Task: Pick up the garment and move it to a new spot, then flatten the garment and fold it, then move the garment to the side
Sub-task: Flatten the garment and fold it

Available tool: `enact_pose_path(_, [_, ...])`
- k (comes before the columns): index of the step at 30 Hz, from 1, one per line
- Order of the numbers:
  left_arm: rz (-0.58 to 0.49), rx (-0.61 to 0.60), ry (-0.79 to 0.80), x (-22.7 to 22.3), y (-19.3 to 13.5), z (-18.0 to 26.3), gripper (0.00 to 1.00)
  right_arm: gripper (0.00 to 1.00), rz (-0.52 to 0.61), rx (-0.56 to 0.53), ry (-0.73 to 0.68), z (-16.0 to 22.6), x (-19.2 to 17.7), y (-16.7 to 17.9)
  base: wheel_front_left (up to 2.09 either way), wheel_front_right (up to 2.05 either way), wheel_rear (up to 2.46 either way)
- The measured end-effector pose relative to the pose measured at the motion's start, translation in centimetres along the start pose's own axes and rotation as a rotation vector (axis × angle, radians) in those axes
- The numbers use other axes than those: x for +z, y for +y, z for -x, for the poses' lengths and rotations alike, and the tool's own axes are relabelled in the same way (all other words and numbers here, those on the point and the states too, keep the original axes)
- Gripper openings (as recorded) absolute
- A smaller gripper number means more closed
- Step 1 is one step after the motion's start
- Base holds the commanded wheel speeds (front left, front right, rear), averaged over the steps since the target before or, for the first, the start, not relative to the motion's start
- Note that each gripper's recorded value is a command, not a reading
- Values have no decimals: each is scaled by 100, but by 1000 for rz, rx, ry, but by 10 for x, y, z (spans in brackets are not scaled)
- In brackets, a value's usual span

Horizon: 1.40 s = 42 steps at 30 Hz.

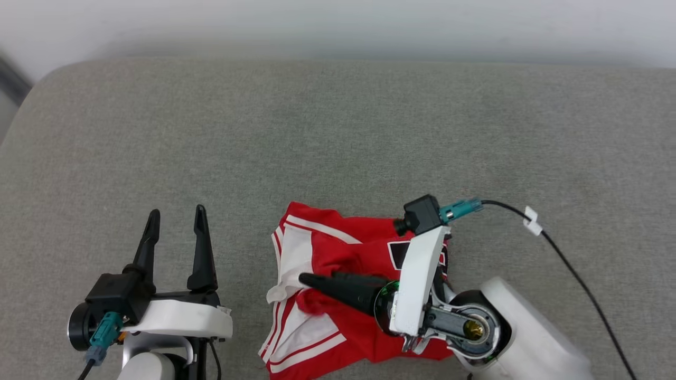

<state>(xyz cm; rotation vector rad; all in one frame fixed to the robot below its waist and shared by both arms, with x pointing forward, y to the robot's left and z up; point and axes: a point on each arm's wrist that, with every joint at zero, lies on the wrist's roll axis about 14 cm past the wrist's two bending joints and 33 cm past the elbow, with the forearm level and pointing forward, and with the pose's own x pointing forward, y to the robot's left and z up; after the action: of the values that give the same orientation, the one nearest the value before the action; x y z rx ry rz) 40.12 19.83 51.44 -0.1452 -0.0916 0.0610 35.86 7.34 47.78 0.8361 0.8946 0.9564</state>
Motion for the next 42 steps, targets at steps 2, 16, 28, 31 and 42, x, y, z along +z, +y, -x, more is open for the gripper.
enact_pose_path(2, [-5, -9, -8, 3, -2, -1, 100, 100, 61, 2, -37, 6, 9, 8, 0, 0, 0])
enact_pose_path(16, [1, -79, -33, 11, -26, -2, 100, 100, 557, -307, -502, 119, 85, -19, 0, 0, 0])
enact_pose_path(28, [-6, -113, -31, 12, -39, 1, 100, 100, 803, -758, -896, 264, 102, -65, 0, 0, 0])
enact_pose_path(31, [-11, -119, -32, 13, -40, 4, 100, 100, 807, -793, -949, 275, 91, -63, 0, 0, 0])
enact_pose_path(42, [0, -135, -12, 9, -43, 27, 100, 100, 787, -792, -984, 268, 49, -48, 0, 0, 0])
